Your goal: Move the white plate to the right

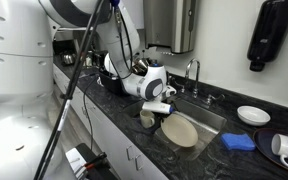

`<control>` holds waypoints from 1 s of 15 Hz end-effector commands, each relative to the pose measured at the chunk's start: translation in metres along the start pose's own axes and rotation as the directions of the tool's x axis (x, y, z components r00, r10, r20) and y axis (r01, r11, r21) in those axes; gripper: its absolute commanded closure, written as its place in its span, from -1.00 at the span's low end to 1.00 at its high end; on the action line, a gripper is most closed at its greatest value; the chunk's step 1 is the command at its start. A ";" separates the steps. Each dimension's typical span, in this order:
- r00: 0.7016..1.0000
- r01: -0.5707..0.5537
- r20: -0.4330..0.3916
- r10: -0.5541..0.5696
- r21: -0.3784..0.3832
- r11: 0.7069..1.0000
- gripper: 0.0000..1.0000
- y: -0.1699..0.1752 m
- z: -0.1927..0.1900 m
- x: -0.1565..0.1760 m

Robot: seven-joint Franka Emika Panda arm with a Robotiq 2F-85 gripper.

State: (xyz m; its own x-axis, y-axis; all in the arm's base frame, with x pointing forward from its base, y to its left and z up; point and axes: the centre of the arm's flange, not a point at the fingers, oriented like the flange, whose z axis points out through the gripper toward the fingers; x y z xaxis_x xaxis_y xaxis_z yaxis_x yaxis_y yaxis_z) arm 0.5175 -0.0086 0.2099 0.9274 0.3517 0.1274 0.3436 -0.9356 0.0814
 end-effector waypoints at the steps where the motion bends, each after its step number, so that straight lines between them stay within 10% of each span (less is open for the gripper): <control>1: 0.999 -0.024 -0.041 0.023 -0.038 0.999 0.98 0.007 -0.054 -0.009; 8: 0.990 -0.112 -0.109 0.093 -0.177 0.978 0.98 0.024 -0.129 -0.018; 15: 0.920 -0.363 0.007 0.391 -0.358 0.860 0.98 0.117 -0.137 -0.070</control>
State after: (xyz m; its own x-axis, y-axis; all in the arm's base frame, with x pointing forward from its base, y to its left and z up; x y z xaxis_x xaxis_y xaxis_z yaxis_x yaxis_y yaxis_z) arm 0.4814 -0.1014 0.3507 0.9795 0.0641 0.1908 -0.0049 -0.9402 0.3405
